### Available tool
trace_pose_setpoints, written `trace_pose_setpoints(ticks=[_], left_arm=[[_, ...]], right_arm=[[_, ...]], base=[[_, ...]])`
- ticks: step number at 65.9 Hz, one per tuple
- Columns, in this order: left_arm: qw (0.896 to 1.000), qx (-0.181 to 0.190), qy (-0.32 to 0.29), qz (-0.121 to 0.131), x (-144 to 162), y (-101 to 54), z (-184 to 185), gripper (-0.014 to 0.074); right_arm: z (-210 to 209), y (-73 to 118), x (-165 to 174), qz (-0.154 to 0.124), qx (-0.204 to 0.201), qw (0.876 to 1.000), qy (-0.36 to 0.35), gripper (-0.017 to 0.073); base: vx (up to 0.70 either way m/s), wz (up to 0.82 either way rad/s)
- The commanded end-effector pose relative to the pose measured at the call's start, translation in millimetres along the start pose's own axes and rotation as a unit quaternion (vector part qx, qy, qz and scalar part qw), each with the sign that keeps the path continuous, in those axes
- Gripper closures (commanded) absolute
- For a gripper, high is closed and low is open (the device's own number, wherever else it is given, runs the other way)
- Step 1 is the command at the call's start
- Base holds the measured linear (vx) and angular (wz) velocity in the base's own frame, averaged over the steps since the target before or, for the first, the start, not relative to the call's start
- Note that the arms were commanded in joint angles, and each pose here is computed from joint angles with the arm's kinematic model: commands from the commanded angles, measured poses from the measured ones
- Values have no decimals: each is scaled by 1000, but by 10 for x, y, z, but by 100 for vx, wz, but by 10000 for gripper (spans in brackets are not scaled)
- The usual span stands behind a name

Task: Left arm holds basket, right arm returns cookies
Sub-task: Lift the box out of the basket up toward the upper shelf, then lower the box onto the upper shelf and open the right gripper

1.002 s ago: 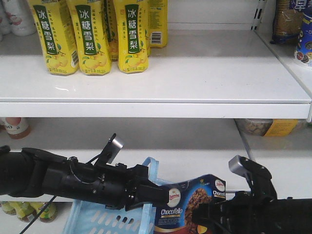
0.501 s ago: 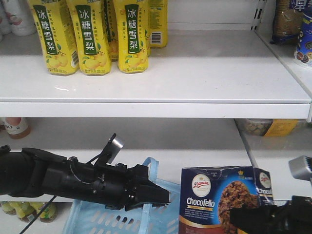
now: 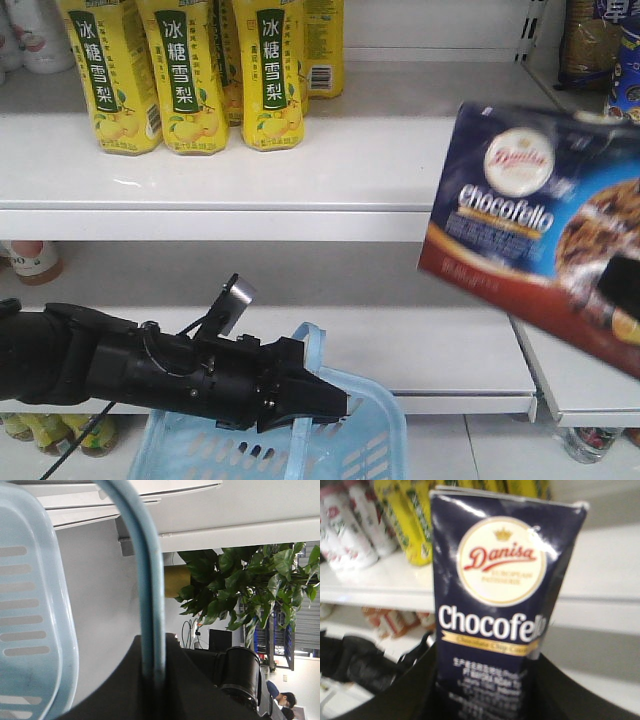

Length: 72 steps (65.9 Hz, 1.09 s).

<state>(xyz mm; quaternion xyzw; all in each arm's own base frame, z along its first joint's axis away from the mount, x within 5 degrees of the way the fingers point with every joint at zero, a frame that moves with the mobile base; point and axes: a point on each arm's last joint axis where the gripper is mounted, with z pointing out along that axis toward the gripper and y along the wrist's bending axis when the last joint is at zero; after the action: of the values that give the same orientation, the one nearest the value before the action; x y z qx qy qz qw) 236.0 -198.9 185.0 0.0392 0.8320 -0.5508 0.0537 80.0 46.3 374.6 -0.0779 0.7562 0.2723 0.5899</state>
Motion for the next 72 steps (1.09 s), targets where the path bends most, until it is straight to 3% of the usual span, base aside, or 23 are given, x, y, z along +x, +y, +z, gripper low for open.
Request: trace_pose_setpoints(ticks=[1, 12, 25, 32, 51, 64, 72], left_arm=[[998, 49, -17, 36, -43, -257, -80, 600], [998, 49, -17, 36, -43, -257, -80, 600], [998, 49, -17, 36, -43, -257, -80, 600], [998, 49, -17, 36, -43, -257, -80, 600], [998, 49, -17, 36, -42, -256, -80, 600], [998, 49, -17, 36, -42, -256, -80, 600], [998, 49, -17, 36, -42, -256, -80, 600]], right_arm=[[26, -81, -316, -2, 48, 992, -120, 314], [295, -318, -478, -36, 122, 976, -176, 314], [807, -612, -529, -99, 186, 966, -150, 314], [1073, -701, -586, -124, 195, 965, -123, 314], [1653, -918, -694, -131, 206, 966, -88, 314], [1966, -1051, -583, -155, 203, 966, -33, 314], [2064, -1098, -486, -156, 196, 968, -2, 314]], base=[[0, 0], [0, 0], [0, 0], [0, 0], [0, 0], [0, 0], [0, 0]])
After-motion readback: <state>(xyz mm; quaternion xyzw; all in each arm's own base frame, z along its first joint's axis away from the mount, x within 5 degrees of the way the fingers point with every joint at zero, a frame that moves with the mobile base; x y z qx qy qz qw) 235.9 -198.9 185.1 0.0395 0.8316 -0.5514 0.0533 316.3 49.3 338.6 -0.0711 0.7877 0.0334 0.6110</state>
